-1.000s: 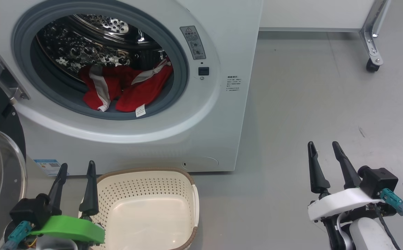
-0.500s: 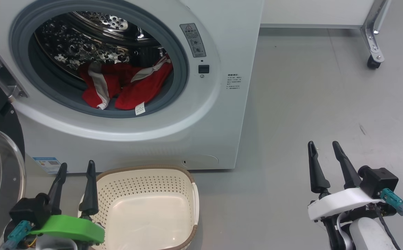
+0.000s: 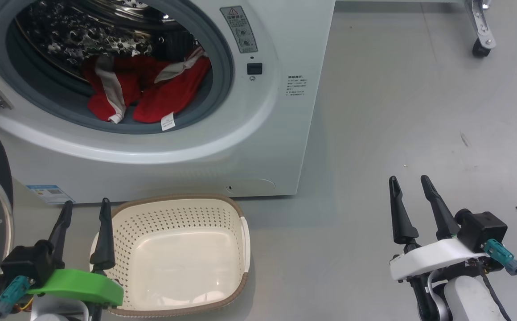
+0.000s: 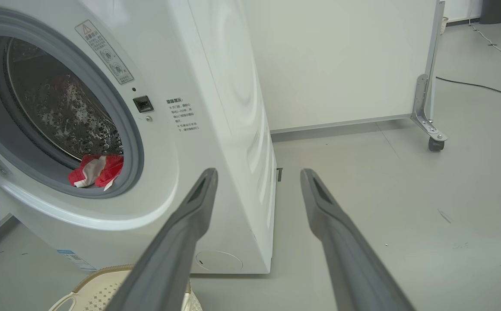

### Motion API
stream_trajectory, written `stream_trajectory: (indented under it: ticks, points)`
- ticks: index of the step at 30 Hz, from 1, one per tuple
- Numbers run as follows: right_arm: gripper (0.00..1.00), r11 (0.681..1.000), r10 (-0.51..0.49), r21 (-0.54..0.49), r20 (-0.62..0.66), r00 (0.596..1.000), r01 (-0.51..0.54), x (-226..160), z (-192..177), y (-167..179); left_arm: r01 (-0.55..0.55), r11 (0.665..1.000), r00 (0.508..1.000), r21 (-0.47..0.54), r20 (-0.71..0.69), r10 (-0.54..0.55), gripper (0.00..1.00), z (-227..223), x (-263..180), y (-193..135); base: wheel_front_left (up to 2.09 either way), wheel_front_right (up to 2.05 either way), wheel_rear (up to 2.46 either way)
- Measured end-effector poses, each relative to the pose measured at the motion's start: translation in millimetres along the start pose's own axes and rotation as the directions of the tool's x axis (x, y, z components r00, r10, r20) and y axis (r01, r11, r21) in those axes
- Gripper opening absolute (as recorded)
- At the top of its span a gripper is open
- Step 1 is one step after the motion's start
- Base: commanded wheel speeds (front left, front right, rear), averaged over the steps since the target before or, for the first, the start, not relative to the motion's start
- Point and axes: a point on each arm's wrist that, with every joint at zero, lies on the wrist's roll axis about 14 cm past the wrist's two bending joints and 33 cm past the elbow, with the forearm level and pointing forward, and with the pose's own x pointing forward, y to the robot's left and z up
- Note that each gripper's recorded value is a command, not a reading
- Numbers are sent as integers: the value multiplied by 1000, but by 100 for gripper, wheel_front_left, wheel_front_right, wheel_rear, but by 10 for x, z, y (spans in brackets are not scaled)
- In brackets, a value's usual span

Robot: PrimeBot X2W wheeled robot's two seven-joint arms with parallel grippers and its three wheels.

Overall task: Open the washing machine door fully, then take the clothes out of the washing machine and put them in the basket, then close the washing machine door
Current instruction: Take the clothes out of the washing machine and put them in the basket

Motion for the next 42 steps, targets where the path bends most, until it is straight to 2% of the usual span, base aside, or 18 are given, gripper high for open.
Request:
stream_trajectory:
  ticks: [9, 21, 27, 36, 42]
  points:
    - [100, 1000, -26, 8, -35, 999, 26, 98, -141, -105, 13, 999, 998, 49, -56, -10, 100, -94, 353, 36, 0, 0, 0]
    - [100, 998, -67, -1, -44, 997, 67, 260, -204, -303, 37, 993, 997, 113, -71, -30, 100, -13, 1178, 44, 0, 0, 0]
    - [100, 995, -99, -16, -45, 994, 98, 319, -214, -449, 14, 985, 995, 172, -103, 4, 100, -77, 1562, 194, 0, 0, 0]
    - [100, 987, -159, -34, -61, 985, 157, 298, -261, -668, -4, 979, 978, 204, -203, 46, 100, -390, 1947, 336, 0, 0, 0]
    - [100, 980, -194, -50, -74, 978, 191, 273, -293, -797, -5, 957, 945, 291, -312, 100, 100, -728, 2105, 500, 0, 0, 0]
